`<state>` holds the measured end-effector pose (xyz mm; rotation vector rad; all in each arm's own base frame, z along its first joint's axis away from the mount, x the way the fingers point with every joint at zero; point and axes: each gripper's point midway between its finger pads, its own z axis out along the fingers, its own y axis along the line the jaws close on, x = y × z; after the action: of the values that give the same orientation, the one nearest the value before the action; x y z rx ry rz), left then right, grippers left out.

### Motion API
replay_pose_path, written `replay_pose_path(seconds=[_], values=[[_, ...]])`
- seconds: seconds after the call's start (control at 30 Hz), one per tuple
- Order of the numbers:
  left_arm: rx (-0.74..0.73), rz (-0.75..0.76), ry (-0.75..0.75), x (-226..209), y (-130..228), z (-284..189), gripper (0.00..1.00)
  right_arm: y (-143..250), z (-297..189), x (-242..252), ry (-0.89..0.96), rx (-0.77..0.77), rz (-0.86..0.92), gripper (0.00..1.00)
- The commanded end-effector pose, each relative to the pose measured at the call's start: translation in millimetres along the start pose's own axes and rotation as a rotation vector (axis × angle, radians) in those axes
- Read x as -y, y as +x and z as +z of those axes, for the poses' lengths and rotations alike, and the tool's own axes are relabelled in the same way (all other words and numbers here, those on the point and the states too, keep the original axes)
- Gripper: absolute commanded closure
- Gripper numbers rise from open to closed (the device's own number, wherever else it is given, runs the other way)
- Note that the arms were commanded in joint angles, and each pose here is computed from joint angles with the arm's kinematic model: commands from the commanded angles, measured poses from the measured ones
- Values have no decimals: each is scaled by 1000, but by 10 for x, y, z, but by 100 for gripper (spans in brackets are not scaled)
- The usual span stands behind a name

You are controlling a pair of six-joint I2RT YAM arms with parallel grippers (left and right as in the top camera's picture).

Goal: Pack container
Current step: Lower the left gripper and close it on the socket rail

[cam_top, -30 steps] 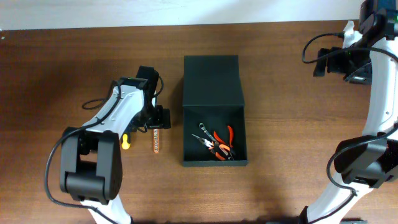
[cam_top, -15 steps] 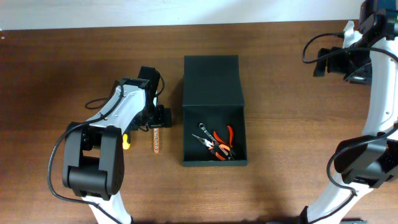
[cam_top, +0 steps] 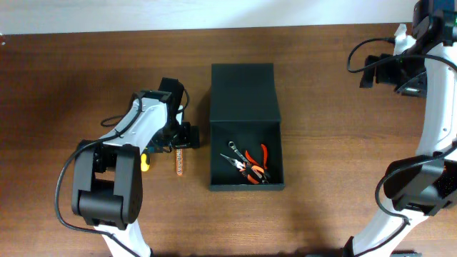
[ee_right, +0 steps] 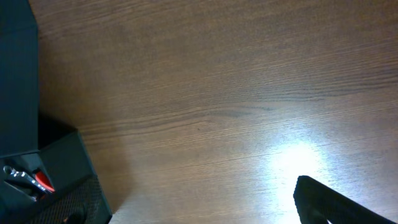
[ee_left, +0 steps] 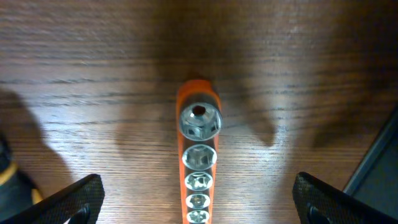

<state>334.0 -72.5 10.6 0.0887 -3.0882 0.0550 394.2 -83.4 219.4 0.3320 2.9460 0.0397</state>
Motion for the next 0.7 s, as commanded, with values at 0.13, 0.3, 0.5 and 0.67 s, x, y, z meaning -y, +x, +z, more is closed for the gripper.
replay_pose_path(seconds=[0.13, 0.3, 0.5, 0.67], values=[[-31, 16, 18, 21, 97, 84, 1, 3, -19, -13, -6, 5, -1, 1], [-35, 16, 17, 18, 109, 86, 1, 3, -19, -13, -6, 5, -1, 1], [-36, 25, 9, 31, 133, 104, 1, 3, -19, -13, -6, 5, -1, 1], [-8, 34, 16, 53, 159, 73, 1, 3, -19, -13, -6, 5, -1, 1]])
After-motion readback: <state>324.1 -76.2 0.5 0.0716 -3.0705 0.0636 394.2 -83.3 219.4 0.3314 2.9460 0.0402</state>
